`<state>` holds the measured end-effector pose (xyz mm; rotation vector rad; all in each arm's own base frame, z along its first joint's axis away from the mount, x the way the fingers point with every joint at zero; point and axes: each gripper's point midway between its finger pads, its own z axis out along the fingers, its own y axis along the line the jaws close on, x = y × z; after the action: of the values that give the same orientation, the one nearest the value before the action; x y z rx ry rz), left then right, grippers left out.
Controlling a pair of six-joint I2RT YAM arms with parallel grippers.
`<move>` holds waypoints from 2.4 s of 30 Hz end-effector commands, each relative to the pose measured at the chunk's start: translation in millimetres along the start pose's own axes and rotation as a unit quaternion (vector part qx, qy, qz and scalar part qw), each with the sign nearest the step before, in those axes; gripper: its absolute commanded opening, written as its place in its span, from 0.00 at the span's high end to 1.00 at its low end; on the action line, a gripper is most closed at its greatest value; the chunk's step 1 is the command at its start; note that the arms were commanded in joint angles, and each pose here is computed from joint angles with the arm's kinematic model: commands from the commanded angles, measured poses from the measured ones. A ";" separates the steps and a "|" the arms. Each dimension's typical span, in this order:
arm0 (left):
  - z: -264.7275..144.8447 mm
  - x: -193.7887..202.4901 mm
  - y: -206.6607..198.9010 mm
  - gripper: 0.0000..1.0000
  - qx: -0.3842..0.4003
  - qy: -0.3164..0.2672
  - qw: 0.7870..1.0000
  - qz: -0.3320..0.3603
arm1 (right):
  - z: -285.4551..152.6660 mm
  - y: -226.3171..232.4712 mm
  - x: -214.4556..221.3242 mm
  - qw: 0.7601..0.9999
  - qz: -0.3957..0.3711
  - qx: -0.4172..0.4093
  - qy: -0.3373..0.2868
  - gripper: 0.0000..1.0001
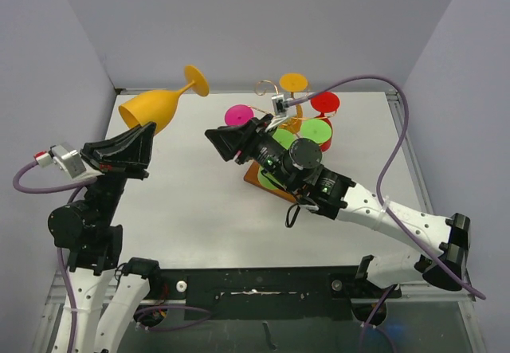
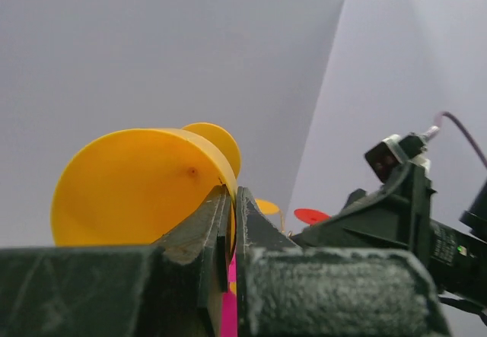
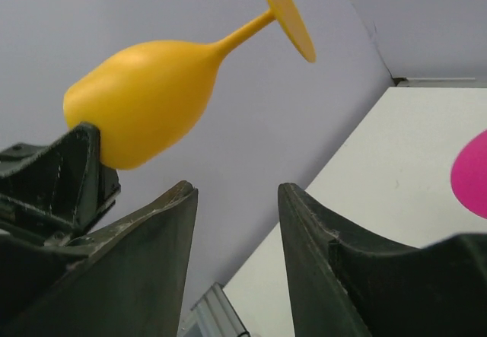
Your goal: Place the wine glass upside down on the wine glass rack
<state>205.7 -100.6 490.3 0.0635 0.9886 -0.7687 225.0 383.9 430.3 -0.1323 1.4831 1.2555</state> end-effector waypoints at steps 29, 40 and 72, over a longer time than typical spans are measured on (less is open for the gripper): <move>-4.2 -35.8 -63.7 1.00 0.180 -0.096 0.979 0.013 | 61.1 78.7 -90.2 0.959 0.245 -0.092 -0.109 0.56; -14.8 -25.6 -71.1 1.00 0.203 -0.078 0.976 0.007 | 59.7 79.2 -98.6 0.949 0.262 -0.122 -0.129 0.71; -66.6 -53.4 5.1 0.57 -0.186 -0.006 0.978 -0.092 | 37.1 89.4 -92.6 0.954 -0.136 -0.210 -0.163 1.00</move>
<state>161.4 -69.0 488.7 -0.1828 1.0607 -0.7983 242.6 408.2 545.2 -0.2258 1.0059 1.3779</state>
